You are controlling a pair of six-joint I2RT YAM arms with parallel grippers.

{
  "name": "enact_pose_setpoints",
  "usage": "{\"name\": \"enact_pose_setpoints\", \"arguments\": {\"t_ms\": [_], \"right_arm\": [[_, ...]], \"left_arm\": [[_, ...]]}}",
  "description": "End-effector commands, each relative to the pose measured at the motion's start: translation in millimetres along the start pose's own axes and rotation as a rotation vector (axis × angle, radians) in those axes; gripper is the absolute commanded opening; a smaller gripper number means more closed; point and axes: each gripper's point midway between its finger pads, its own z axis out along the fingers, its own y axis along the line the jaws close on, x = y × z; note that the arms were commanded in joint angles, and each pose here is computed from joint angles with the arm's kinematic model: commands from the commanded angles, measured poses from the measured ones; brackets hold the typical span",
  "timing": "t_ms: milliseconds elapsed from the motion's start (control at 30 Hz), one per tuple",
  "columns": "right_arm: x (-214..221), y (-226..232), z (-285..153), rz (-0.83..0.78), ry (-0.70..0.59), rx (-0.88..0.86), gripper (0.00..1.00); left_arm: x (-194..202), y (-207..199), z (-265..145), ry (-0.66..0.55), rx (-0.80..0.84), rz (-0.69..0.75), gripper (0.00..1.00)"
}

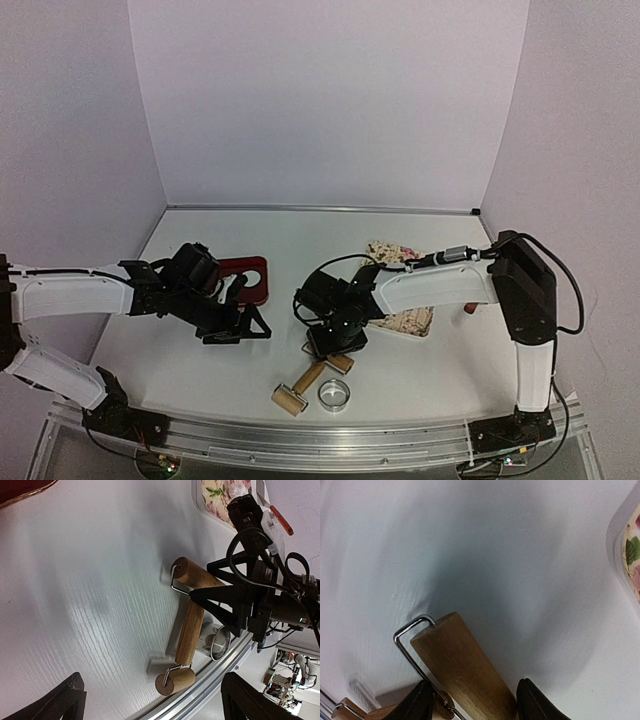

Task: Roll out the dumpling wrappers from the dough
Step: Pick up the rolling pin from the center of the board, then pass from the right arm to the left

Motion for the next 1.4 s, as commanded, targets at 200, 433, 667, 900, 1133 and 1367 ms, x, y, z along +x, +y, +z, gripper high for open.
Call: {"name": "enact_pose_setpoints", "arguments": {"t_ms": [200, 433, 667, 900, 1133, 1367], "right_arm": [[-14.5, -6.1, 3.8, -0.043, -0.025, 0.034, 0.13], [-37.0, -19.5, -21.2, -0.019, -0.086, -0.001, 0.0], [-44.3, -15.4, -29.0, -0.04, -0.067, -0.114, 0.0], [-55.1, -20.5, -37.6, 0.004, -0.086, -0.181, 0.0], [-67.8, -28.3, -42.1, 0.048, -0.099, -0.209, 0.0], [-76.0, -33.5, -43.2, 0.066, -0.107, -0.219, 0.0]], "left_arm": [[-32.4, -40.0, 8.9, -0.038, 0.132, 0.082, 0.95], [-41.8, -44.1, 37.8, -0.008, 0.163, 0.19, 0.94], [-55.4, -42.2, 58.5, -0.028, 0.109, 0.385, 0.9], [-38.5, -47.5, 89.9, 0.07, 0.181, 0.413, 0.65], [-21.4, -51.9, 117.2, 0.134, 0.18, 0.44, 0.6], [-15.4, -62.6, 127.5, 0.173, 0.24, 0.418, 0.62]]}}
